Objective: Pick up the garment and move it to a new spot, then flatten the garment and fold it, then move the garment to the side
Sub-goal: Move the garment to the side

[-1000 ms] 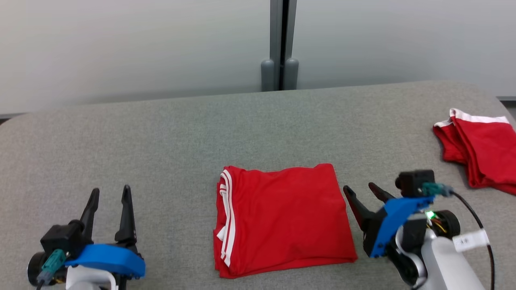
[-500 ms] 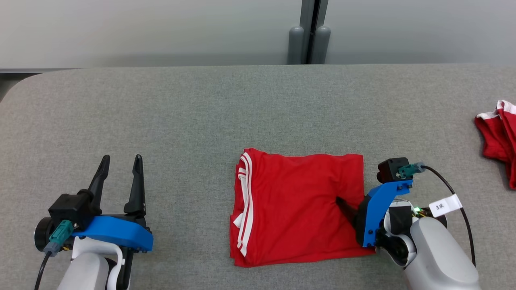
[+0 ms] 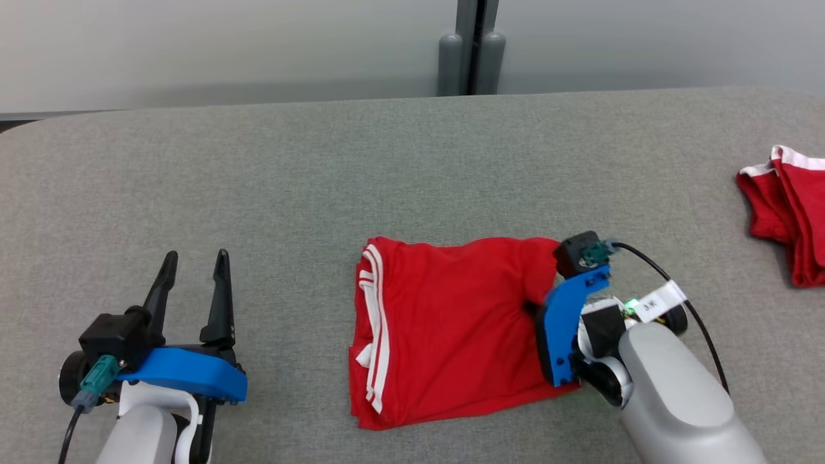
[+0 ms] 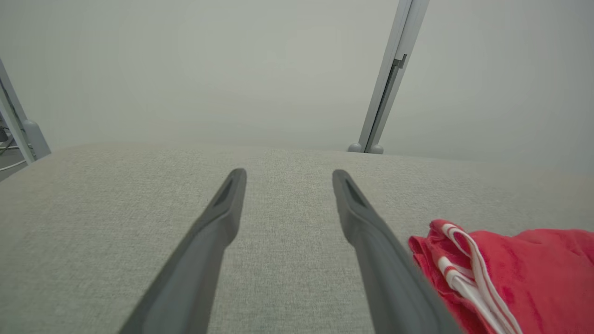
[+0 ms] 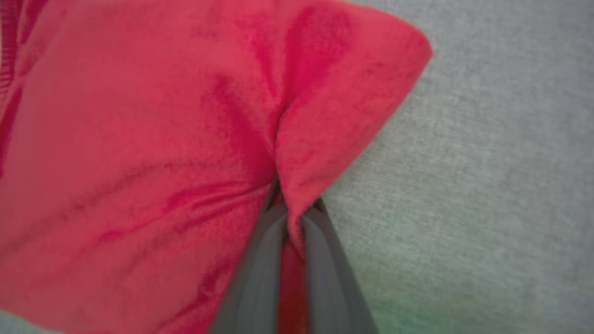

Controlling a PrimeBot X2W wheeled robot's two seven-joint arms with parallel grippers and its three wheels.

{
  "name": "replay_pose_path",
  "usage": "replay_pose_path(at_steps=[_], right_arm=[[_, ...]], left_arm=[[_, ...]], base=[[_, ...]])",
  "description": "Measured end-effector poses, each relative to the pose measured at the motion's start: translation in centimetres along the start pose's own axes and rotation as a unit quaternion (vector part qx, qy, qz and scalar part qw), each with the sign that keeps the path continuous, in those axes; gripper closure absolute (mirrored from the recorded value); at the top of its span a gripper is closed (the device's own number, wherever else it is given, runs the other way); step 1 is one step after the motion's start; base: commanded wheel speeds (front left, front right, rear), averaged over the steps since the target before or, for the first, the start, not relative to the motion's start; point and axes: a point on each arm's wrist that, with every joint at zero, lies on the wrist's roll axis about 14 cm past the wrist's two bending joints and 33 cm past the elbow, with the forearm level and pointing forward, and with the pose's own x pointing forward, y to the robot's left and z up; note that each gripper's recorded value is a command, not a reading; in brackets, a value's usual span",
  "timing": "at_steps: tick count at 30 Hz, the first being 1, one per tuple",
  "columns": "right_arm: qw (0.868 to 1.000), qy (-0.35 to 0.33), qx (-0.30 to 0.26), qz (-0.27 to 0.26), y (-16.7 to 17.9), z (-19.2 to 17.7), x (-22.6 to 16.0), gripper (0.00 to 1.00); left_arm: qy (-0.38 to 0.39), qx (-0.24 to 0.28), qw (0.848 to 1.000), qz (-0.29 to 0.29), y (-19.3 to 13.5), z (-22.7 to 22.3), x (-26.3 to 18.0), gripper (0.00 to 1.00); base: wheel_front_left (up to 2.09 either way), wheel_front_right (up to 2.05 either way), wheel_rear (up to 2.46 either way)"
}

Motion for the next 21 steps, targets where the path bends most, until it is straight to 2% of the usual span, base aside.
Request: replay_pose_path(at_steps=[4,9,14,21], right_arm=[[0.995,-0.033,-0.087,-0.025,-1.7,3.8,-1.3,1.0],[0.978,-0.073,-0.176,-0.086,-6.6,9.4,-4.6,1.0],[0.966,-0.07,-0.208,-0.14,-12.0,12.1,-7.2,1.0],[0.953,-0.008,-0.218,-0.21,-20.2,11.4,-10.5,1.0]], left_arm=[[-0.005,0.0,1.0,-0.016,-1.1,0.1,1.2,0.0],[-0.01,-0.006,0.999,-0.046,-3.3,-0.2,3.3,0.0],[-0.01,-0.019,0.996,-0.082,-6.1,-1.2,5.8,0.0],[-0.026,-0.021,0.991,-0.133,-9.3,-1.7,9.3,0.0]], base=[[0.0,0.0,0.0],[0.0,0.0,0.0],[0.0,0.0,0.0],[0.0,0.0,0.0]])
